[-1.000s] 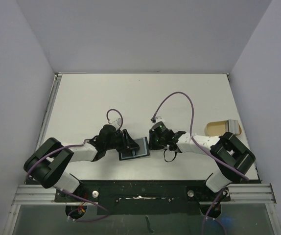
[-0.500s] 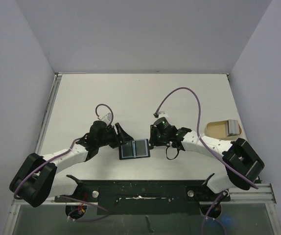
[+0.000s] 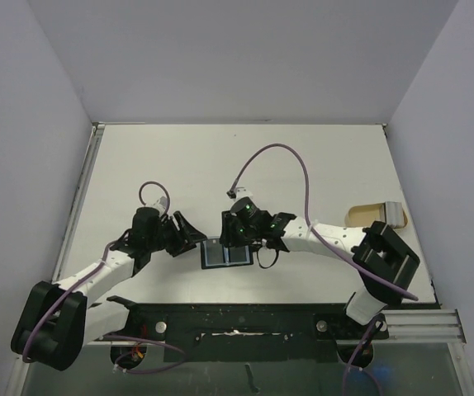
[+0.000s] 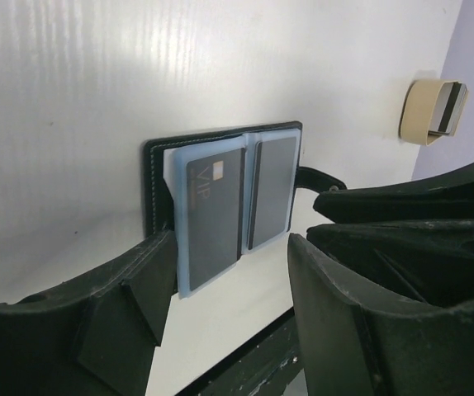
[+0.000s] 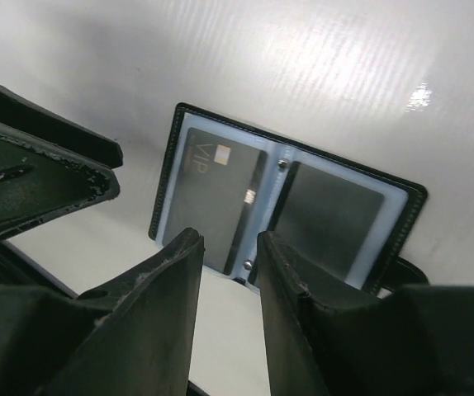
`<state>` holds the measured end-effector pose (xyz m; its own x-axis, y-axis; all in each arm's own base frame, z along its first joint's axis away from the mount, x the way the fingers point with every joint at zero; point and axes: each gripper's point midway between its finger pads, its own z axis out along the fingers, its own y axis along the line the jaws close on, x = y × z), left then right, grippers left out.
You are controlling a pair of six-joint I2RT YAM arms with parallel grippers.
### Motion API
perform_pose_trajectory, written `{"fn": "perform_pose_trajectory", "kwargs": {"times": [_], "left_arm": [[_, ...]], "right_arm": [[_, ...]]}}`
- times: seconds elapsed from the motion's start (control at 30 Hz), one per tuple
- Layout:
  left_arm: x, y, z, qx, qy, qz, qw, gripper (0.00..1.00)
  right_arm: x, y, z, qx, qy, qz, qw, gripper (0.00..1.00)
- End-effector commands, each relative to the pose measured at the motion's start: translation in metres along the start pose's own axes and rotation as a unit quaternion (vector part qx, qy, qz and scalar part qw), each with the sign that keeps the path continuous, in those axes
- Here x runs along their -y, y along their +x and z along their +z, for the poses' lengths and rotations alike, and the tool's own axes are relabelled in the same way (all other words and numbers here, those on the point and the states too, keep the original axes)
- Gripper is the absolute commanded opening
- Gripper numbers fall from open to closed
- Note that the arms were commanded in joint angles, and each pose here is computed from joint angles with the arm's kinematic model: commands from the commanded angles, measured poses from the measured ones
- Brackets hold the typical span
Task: Put the credit cards into the card holder
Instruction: Turn over the card slot in the card holder.
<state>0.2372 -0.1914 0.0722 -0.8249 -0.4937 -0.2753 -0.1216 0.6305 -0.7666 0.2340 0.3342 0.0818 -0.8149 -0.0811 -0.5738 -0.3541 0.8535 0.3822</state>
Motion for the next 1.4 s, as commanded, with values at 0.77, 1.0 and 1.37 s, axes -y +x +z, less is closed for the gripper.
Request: {"fn": "perform_pose_trajectory", "kwargs": {"times": [0.77,1.0,1.37], "left_arm": [[0.011,0.013,-0.001,-0.045,0.086,-0.040,0.994,0.55],[0.010,0.013,0.002,-0.042,0.095,-0.040,0.994,0.55],[0.005,0.012,0.009,-0.040,0.090,-0.034,0.995,0.55]], "right_arm": [[-0.012,0.022,0.050,-0.050,-0.013,0.002,0.999,0.23],[-0.001,0.027,0.049,-0.048,-0.004,0.007,0.999,0.16],[0.007,0.032,0.048,-0.049,-0.005,0.018,0.999,0.14]]}}
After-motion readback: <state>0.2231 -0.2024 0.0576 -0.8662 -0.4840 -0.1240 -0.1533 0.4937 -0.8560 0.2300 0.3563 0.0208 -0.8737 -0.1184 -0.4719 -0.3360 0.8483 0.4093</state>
